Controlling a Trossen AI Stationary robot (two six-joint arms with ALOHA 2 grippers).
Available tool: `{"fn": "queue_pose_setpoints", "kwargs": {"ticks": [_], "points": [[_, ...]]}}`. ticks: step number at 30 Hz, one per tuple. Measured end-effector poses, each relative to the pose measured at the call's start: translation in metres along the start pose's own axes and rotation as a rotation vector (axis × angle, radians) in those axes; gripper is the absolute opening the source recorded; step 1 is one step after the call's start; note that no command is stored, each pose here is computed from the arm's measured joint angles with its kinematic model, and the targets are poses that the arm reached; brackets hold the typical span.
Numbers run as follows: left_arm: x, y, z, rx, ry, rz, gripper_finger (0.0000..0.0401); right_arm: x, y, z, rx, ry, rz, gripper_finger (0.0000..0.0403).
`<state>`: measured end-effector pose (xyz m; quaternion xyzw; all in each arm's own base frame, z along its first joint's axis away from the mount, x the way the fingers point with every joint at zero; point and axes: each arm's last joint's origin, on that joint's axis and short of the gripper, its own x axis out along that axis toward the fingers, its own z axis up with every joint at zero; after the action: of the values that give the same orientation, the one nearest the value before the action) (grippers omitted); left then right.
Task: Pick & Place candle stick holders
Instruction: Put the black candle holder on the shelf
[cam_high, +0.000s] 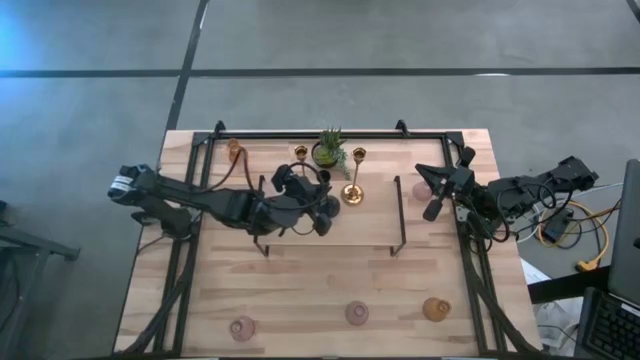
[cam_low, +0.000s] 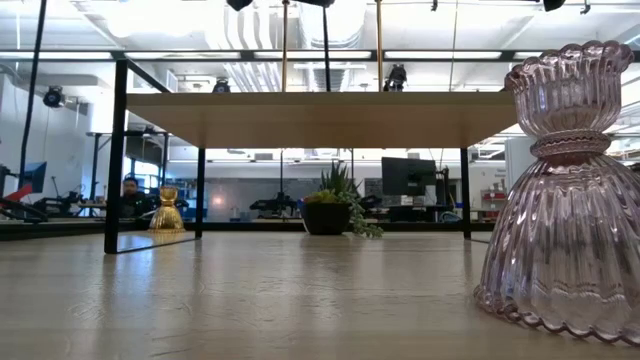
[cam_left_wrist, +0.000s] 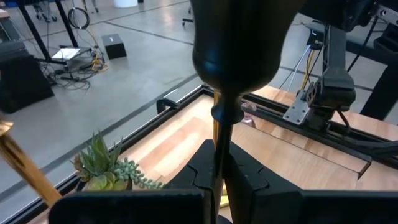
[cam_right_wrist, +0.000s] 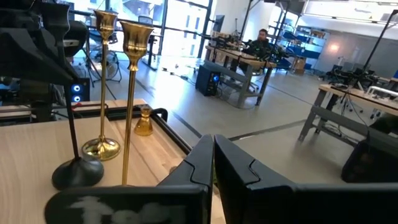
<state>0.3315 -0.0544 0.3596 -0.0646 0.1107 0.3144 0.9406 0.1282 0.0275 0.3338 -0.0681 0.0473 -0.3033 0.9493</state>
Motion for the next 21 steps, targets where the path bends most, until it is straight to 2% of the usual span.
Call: {"fn": "queue_pose_setpoints", "kwargs": {"ticks": [21], "points": [[0.0070,0.0032,-0.0037,-0.004,0.011,0.023,0.0026,0.0000,0.0000,0.0000,0.000,0.000,0.000,0.0008]]}}
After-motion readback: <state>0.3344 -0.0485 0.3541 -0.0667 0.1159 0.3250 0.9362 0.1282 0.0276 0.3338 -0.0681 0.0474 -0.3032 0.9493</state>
